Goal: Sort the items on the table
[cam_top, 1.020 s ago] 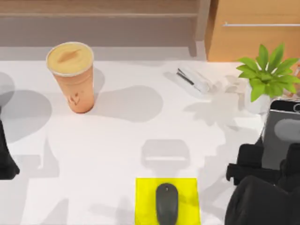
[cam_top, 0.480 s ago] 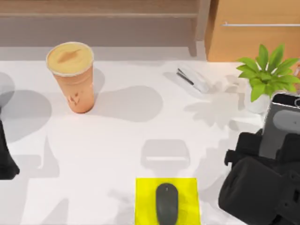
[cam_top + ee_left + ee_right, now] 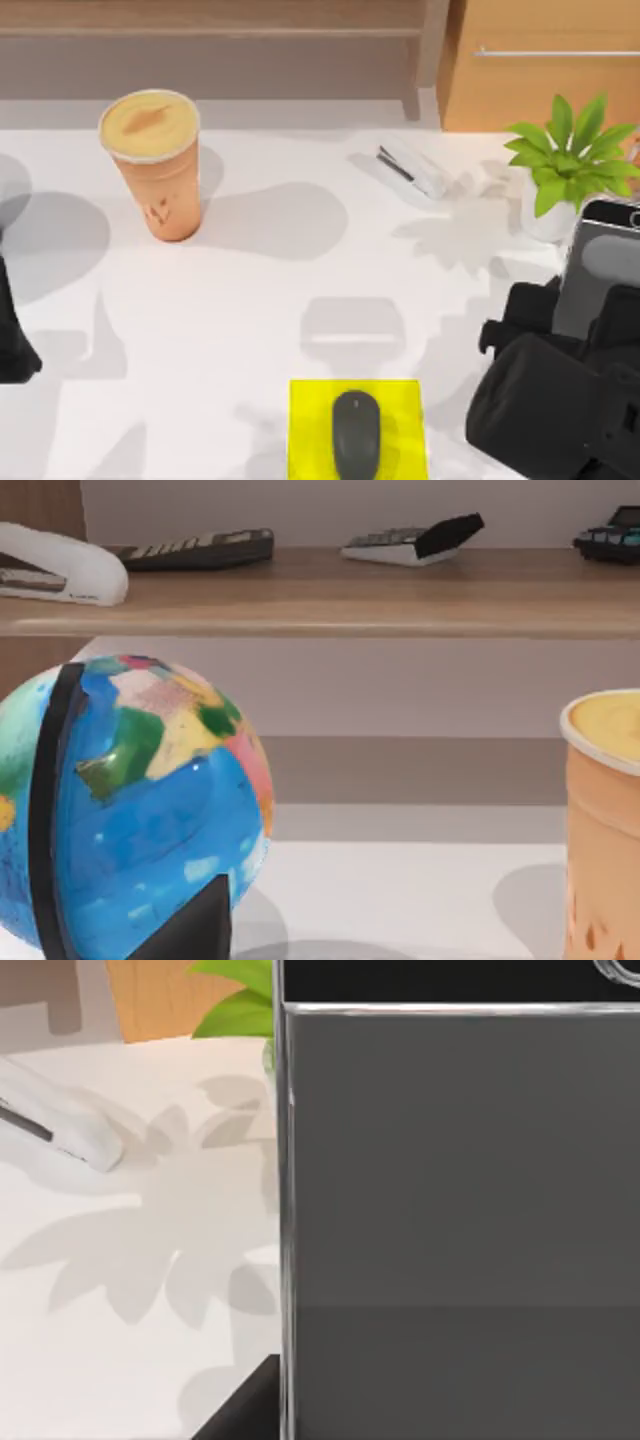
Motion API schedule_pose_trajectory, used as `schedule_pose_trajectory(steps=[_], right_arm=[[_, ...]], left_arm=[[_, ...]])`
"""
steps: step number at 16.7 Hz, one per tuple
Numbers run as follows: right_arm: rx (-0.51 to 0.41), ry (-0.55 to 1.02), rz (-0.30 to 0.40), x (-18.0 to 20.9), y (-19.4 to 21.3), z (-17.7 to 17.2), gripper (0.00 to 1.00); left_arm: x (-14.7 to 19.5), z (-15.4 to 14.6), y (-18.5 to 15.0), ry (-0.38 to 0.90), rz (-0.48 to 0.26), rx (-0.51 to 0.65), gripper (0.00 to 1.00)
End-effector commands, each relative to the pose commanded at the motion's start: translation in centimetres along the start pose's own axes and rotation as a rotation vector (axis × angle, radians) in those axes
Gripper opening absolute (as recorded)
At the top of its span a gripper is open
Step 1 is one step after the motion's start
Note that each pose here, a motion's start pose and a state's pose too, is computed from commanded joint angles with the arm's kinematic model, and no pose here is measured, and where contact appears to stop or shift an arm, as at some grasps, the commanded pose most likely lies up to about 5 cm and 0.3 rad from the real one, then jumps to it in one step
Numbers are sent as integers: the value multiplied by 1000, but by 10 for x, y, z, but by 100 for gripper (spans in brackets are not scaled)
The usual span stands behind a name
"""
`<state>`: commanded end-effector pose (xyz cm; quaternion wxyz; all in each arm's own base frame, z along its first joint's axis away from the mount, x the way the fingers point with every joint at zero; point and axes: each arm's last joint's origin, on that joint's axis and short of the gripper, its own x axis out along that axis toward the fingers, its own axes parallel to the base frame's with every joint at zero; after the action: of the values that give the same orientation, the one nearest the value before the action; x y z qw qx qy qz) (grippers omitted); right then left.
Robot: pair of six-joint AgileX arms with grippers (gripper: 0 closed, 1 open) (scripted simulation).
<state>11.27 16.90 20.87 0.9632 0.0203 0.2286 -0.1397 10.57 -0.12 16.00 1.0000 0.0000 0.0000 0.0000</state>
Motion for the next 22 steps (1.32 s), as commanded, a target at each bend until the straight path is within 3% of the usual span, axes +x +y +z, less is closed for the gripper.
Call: schedule_pose_trajectory(steps=[5, 6, 15, 22], right_arm=[[0, 0, 0, 0, 0, 0, 98], [0, 0, 0, 0, 0, 0, 100], [3, -1, 2, -1, 0, 0, 100], [162, -27, 31, -18, -8, 14, 100]], left_arm=[[0, 0, 0, 0, 0, 0, 100], [0, 0, 0, 0, 0, 0, 100], [0, 0, 0, 0, 0, 0, 100], [0, 0, 0, 0, 0, 0, 100]])
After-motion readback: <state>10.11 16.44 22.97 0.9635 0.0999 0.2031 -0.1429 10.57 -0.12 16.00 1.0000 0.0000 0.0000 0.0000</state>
